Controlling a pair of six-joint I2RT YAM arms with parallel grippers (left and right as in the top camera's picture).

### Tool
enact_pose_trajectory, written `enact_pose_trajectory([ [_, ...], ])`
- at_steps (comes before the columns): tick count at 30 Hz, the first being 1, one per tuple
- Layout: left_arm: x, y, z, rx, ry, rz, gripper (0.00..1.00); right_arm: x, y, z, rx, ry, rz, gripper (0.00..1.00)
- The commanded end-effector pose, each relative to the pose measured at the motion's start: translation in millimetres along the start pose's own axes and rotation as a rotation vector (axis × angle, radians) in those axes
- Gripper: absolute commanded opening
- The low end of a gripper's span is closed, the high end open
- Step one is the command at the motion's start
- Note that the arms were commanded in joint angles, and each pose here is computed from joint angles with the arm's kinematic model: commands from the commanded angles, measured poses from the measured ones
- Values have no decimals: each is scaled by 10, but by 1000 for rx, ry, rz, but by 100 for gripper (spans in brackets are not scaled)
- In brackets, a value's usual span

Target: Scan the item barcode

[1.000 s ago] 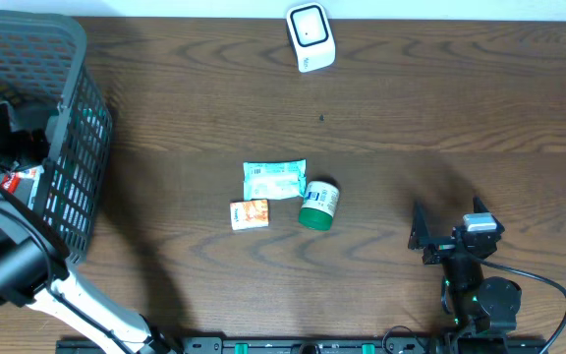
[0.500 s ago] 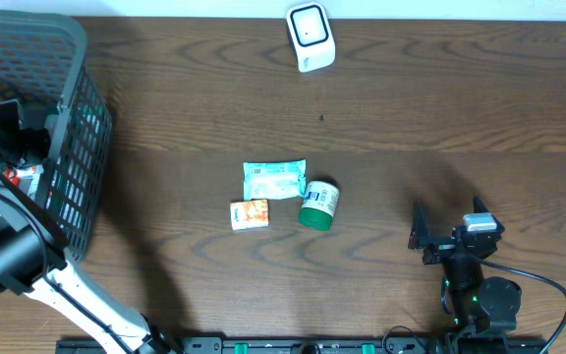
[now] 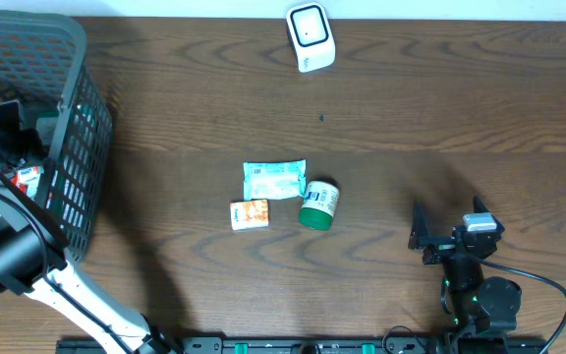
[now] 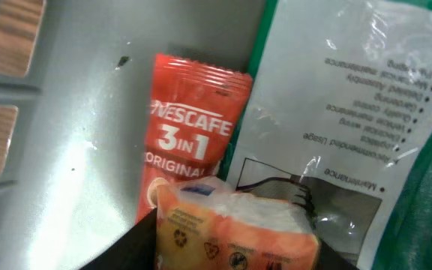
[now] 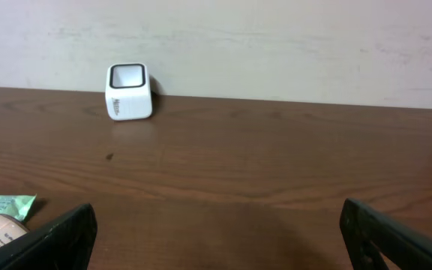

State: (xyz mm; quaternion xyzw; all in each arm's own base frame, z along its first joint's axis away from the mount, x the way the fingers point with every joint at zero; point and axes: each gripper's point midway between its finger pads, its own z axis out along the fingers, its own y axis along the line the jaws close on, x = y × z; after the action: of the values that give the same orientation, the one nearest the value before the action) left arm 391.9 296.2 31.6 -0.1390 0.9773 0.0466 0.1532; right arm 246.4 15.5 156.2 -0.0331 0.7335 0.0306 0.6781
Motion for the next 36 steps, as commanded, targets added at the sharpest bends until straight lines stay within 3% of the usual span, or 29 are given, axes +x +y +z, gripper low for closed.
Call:
enact_pose_trajectory([
  [1,389,-209,387,105,119,-28,23,12,-18,-1,8,3,14,99],
  [3,356,-264,376,138,103,-40,11,11,-18,-1,8,3,14,99],
  [5,339,-264,363,137,100,-80,8,11,-18,-1,8,3,14,99],
  [11,124,-185,140,110,38,-153,7,11,-18,-1,8,3,14,99],
  [16,-158,-24,-344,25,-77,-186,7,11,-18,-1,8,3,14,99],
  [21,-420,177,-1056,-107,-233,-180,7,11,-18,-1,8,3,14,99],
  [29,-610,157,-2198,-164,-476,-216,8,11,-18,-1,8,3,14,99],
  [33,-570,134,-2296,-167,-480,-214,13,12,-18,-1,8,3,14,99],
  [36,-436,157,-2073,-178,-397,-221,13,11,-18,-1,8,3,14,99],
])
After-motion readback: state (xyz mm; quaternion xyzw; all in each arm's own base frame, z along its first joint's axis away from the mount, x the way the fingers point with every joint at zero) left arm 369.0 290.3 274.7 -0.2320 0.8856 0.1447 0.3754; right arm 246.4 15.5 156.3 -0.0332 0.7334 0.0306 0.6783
